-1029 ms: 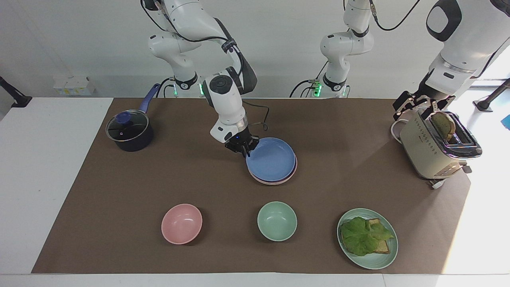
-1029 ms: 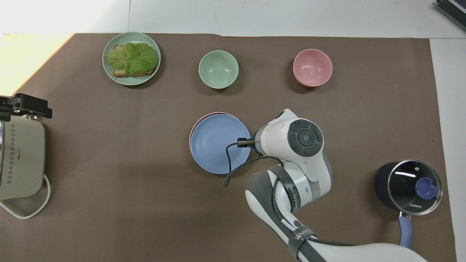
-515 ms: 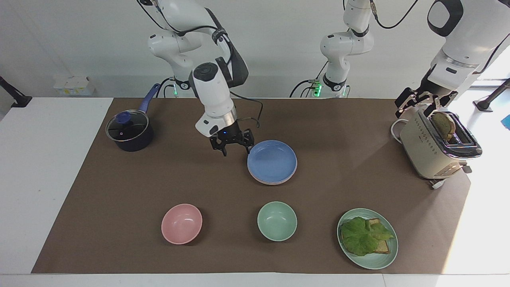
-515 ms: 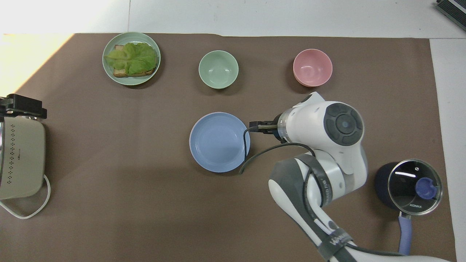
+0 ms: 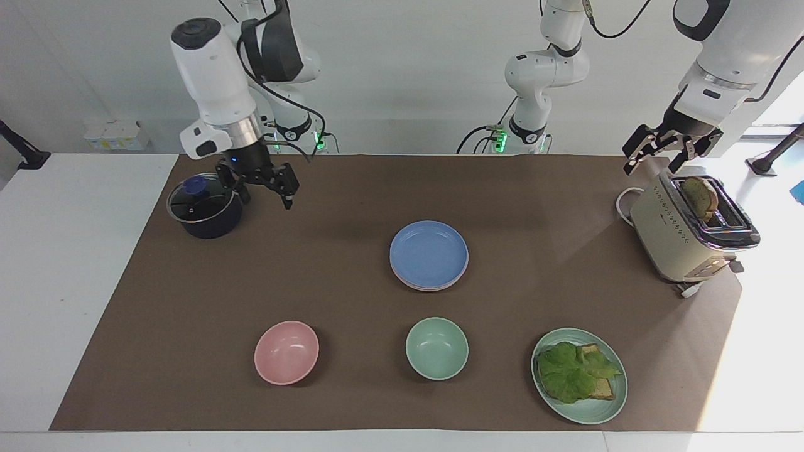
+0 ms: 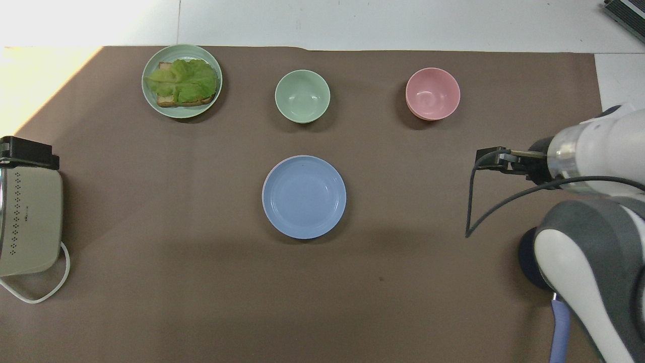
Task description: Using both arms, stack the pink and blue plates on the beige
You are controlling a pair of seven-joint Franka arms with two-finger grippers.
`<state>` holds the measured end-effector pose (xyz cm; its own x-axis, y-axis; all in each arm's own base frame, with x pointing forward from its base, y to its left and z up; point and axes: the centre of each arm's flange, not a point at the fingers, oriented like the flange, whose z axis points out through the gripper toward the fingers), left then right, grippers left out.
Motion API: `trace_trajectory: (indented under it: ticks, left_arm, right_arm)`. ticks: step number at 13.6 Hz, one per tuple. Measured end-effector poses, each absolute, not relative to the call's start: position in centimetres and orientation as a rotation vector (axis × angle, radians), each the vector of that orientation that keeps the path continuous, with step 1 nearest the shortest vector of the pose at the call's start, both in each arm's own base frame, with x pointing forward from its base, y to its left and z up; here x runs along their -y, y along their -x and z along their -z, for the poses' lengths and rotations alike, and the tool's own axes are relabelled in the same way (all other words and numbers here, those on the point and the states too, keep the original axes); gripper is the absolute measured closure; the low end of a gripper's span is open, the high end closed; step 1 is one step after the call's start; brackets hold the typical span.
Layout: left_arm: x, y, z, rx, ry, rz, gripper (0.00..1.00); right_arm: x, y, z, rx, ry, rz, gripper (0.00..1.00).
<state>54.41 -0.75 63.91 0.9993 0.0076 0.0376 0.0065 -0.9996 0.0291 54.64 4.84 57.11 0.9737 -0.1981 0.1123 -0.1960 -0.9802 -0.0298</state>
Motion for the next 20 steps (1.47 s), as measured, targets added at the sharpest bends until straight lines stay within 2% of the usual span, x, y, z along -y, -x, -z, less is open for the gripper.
trace_trajectory:
  ticks: [3, 7, 10, 20]
  left_arm:
    - [0.5, -54.4, -63.9, -0.021, -3.112, -0.057, 0.00]
    - [0.0, -54.4, -63.9, -0.035, -3.112, -0.054, 0.00]
    - [0.0, -54.4, -63.9, -0.034, -3.112, -0.053, 0.00]
    - [0.0, -54.4, -63.9, -0.035, -3.112, -0.051, 0.00]
  right_arm:
    - [-1.8, -54.4, -61.8, -0.296, 3.147, 0.164, 0.00]
    - [-0.5, -55.1, -64.9, -0.296, 3.160, 0.046, 0.00]
    - [-0.7, -56.1, -64.4, -0.266, 3.164, 0.017, 0.00]
    - [-0.9, -54.8, -63.4, -0.259, 3.165, -0.053, 0.00]
